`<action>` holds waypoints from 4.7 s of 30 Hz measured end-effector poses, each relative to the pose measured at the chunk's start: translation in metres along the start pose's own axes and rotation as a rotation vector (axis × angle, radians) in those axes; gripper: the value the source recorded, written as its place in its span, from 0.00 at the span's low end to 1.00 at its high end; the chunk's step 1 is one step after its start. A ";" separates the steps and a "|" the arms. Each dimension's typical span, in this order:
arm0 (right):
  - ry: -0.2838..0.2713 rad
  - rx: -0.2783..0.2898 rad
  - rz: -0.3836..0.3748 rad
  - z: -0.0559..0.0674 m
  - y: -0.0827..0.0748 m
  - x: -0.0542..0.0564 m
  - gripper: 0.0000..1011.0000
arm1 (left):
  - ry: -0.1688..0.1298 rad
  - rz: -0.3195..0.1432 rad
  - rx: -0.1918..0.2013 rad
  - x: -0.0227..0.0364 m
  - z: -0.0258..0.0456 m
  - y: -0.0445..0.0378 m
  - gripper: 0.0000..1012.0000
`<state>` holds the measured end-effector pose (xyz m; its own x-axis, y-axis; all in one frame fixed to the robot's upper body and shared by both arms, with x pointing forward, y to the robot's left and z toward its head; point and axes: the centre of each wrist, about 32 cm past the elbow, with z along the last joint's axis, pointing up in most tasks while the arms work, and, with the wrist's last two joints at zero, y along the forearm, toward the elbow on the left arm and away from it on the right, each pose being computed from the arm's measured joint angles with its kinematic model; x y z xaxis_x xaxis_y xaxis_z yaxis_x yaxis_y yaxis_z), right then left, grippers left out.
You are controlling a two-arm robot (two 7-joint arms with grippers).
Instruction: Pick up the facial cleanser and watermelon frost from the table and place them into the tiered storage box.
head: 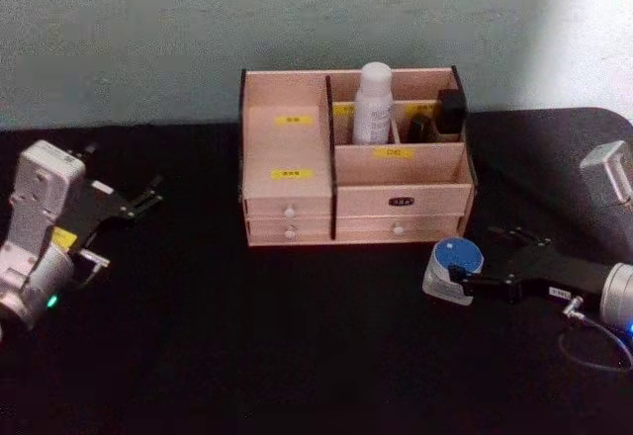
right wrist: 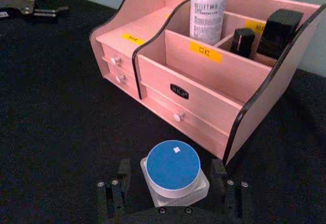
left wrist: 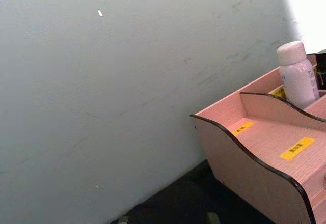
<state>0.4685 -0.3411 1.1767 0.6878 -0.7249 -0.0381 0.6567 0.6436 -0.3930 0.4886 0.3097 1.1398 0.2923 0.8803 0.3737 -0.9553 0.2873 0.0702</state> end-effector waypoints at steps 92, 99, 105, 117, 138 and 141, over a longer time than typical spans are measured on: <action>-0.010 -0.061 0.018 -0.003 0.016 0.006 0.69 | 0.000 0.000 0.000 0.0000 0.0000 0.0000 0.99; -0.009 -0.060 0.018 -0.003 0.016 0.006 0.69 | 0.000 0.000 0.000 0.0000 0.0000 0.0000 0.99; -0.011 -0.059 0.018 -0.003 0.017 0.006 0.69 | 0.000 0.000 0.000 0.0000 0.0000 0.0000 0.99; -0.026 -0.024 0.087 0.010 0.012 0.009 0.69 | 0.000 0.000 0.000 0.0000 0.0000 0.0000 0.99; -0.121 0.086 0.246 0.066 0.053 -0.003 0.69 | 0.000 0.000 0.000 0.0000 0.0000 0.0000 0.99; -0.130 0.098 0.253 0.072 0.059 -0.003 0.69 | 0.000 0.000 0.000 0.0000 0.0000 0.0000 0.99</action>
<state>0.5272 -0.2832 1.2194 0.8629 -0.5054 -0.0028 0.4821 0.8247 -0.2958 0.4886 0.3097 1.1398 0.2923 0.8803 0.3737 -0.9553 0.2873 0.0702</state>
